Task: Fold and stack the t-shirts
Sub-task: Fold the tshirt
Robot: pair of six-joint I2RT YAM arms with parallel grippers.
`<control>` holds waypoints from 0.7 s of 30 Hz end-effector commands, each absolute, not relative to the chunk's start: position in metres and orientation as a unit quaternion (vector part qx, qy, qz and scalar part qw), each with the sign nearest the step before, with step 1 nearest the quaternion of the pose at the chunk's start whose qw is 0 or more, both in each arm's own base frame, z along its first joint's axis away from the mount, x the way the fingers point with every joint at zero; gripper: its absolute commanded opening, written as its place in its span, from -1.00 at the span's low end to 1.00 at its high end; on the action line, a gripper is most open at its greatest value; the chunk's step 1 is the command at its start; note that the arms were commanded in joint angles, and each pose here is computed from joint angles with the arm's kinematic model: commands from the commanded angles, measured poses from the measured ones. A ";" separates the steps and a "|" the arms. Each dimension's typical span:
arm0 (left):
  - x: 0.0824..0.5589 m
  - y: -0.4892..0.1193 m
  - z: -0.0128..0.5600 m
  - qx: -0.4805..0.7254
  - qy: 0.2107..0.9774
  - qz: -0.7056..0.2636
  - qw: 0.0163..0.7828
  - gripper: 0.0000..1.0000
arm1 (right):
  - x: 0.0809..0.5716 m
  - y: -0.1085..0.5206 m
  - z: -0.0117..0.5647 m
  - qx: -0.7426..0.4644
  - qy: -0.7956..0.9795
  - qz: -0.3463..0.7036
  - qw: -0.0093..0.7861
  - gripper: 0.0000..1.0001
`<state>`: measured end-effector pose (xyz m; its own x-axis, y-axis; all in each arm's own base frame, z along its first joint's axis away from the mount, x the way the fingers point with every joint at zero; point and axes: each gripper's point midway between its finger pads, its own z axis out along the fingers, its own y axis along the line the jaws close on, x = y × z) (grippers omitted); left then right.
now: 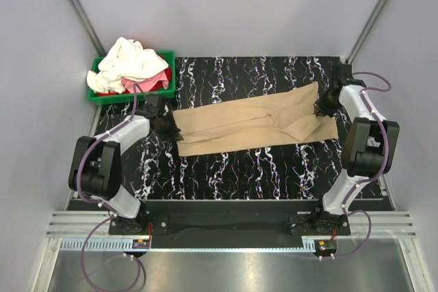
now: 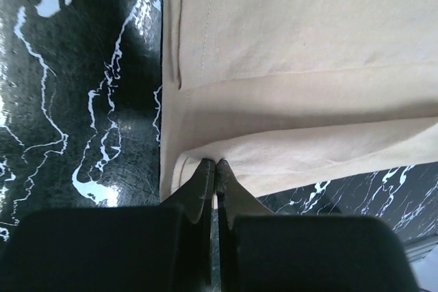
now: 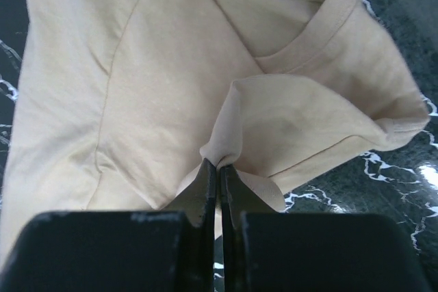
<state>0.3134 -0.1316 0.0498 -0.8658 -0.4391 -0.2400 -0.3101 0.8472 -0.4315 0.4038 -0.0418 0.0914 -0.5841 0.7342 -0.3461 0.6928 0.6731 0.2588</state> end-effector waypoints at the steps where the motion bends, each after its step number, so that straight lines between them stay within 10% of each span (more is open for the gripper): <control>1: 0.332 -0.124 0.062 -0.195 0.943 -0.182 0.199 -1.00 | 0.412 -0.063 0.107 0.392 0.888 -0.006 0.241 -1.00; 21: 0.340 -0.119 0.032 -0.205 0.951 -0.161 0.163 -1.00 | 0.467 -0.025 0.112 0.285 0.925 -0.039 0.248 -1.00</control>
<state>0.3214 -0.1225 0.0257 -0.8753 -0.4401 -0.2005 -0.3467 0.8601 -0.3742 0.4629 -0.0115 0.1059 -0.7085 0.5482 -0.4443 0.5512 0.8231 0.1365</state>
